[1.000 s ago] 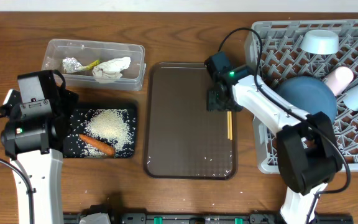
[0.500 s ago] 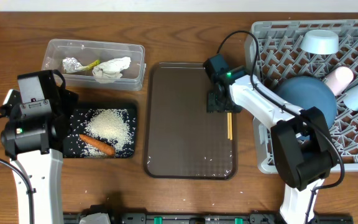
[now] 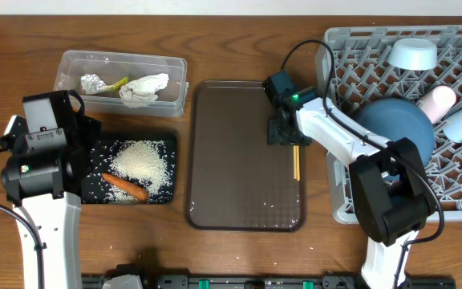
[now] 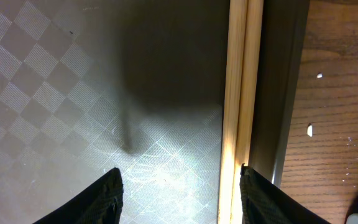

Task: Sort waste into correct bins and load items into the dishwasher rack
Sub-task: 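Lower the right gripper onto one wooden chopstick and pinch it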

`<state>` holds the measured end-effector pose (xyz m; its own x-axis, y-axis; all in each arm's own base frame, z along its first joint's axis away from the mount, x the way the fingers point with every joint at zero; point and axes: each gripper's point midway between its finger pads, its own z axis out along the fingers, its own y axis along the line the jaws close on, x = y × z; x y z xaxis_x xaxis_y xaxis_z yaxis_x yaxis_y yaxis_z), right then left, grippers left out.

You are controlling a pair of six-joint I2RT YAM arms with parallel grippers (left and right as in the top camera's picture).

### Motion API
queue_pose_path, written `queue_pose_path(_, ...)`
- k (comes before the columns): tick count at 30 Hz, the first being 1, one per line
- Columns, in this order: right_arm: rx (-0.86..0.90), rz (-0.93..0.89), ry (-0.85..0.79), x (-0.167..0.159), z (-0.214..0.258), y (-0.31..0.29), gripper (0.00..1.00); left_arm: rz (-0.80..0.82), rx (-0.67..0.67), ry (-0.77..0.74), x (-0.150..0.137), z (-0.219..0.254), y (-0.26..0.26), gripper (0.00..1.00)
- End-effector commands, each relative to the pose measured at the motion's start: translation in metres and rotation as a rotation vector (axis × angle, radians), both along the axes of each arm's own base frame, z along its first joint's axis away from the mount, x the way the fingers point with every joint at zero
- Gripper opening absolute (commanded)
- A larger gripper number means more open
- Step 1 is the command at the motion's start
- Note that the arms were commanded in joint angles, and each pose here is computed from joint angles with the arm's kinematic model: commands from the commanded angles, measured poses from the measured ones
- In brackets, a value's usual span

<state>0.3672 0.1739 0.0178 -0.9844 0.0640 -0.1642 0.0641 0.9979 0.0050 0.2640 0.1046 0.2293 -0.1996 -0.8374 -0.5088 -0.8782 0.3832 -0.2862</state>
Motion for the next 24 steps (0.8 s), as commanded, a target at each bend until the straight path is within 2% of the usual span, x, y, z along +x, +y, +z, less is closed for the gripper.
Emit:
queue_pose_path(1, -0.025, -0.024, 0.018, -0.0021, -0.0116, -0.0060, 0.59, 0.016, 0.021, 0.008, -0.0028, 0.0012, 0.0048, 0.99)
queue_pose_path(24, -0.020, -0.055, 0.017, -0.0058, -0.0189, -0.0054, 0.58, 0.016, 0.020, 0.008, -0.0028, 0.0012, 0.0047, 0.99)
